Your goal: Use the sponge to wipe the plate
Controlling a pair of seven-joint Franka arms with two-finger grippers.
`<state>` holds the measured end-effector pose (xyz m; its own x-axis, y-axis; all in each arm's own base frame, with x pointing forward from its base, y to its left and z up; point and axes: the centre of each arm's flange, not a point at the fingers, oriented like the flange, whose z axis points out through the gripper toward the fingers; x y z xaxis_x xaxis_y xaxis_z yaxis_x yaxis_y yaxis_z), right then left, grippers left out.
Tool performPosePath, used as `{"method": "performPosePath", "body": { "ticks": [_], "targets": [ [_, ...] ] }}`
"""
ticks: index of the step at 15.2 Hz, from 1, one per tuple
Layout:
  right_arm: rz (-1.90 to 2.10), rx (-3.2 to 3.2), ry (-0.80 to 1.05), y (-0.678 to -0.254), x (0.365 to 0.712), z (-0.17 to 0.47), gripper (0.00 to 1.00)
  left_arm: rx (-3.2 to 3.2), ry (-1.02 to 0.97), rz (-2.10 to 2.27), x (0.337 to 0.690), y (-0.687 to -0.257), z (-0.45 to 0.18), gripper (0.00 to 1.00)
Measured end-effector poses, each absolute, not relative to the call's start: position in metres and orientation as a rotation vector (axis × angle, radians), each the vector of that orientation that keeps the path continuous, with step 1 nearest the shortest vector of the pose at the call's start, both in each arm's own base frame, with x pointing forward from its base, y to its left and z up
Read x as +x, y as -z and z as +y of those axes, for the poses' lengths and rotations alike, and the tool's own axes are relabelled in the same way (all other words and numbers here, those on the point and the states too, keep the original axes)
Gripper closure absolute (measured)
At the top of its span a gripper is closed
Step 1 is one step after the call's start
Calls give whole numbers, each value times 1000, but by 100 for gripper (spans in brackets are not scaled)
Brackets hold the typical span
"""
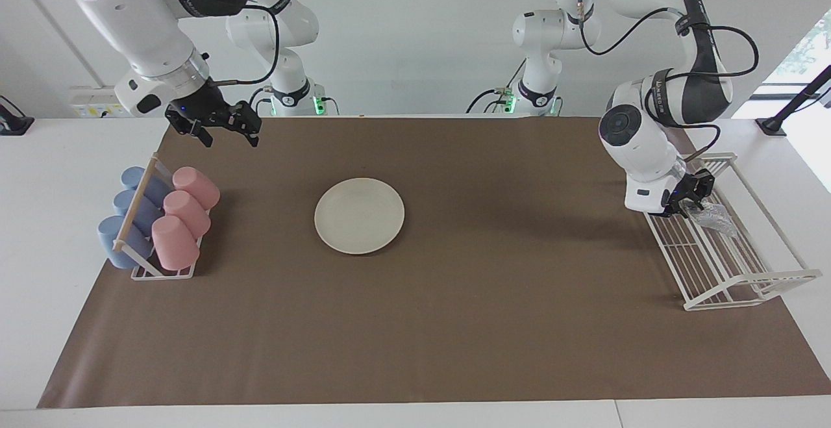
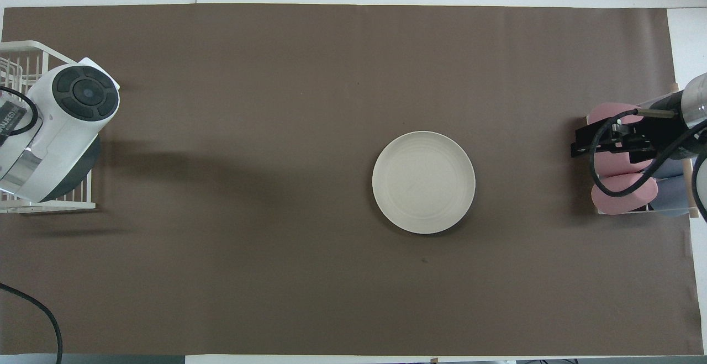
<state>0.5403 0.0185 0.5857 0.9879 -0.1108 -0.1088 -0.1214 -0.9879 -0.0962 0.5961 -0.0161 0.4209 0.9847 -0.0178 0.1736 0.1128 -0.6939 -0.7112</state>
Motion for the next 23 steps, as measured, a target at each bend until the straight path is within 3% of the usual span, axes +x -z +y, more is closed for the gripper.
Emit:
{"method": "performPosePath", "body": {
  "ticks": [1, 2, 7, 13, 18, 23],
  "targets": [
    [191, -3027, -158, -586, 540, 20, 0, -2329, 215, -69, 596, -421, -16, 93],
    [206, -3026, -160, -586, 540, 22, 0, -2328, 218, -74, 596, -421, -16, 96],
    [269, -3025, -167, -586, 539, 34, 0, -2329, 255, -90, 601, -434, -20, 96],
    [385, -3003, -177, -586, 538, 52, 0, -2609, 298, -377, 614, -526, -54, 96],
    [548, -2949, -171, -589, 538, 73, 0, -3089, 96, -655, 599, -579, -95, 96],
    [880, -2755, -247, -588, 541, 102, 0, -3478, -278, -804, 582, -567, -140, 96]
  ]
}}
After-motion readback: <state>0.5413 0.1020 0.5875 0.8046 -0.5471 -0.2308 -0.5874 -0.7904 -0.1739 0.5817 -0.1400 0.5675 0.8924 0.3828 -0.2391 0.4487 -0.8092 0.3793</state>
